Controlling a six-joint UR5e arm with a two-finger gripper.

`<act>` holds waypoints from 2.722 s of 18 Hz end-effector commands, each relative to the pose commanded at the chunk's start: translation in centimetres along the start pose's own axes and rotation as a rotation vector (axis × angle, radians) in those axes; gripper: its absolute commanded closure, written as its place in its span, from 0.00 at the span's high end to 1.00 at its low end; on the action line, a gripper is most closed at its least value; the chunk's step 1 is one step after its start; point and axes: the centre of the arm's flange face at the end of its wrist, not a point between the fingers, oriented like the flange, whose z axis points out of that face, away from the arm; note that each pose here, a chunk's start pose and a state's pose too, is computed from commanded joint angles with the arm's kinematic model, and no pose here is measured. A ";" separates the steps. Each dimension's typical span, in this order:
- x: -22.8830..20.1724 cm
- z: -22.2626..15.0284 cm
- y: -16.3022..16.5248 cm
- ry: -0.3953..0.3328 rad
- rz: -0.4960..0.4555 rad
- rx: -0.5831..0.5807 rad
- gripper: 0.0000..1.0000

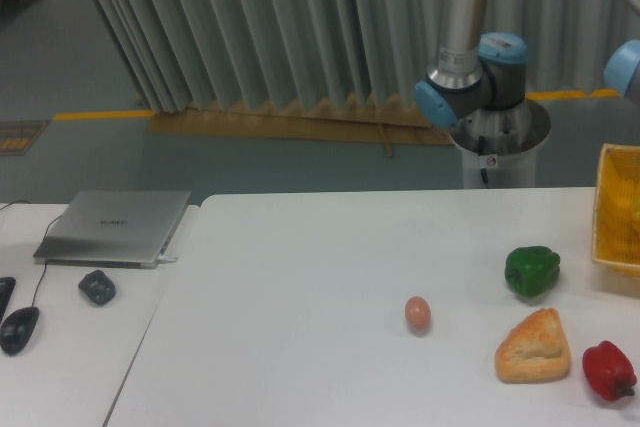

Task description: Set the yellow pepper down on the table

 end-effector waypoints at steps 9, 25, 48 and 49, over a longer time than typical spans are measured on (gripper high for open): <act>-0.2 0.3 0.0 0.004 -0.001 0.001 0.85; -0.3 -5.1 0.7 -0.049 -0.014 0.058 0.59; -5.2 -14.9 -14.9 -0.205 -0.412 0.189 0.55; -5.5 -15.1 -15.8 -0.220 -0.428 0.187 0.55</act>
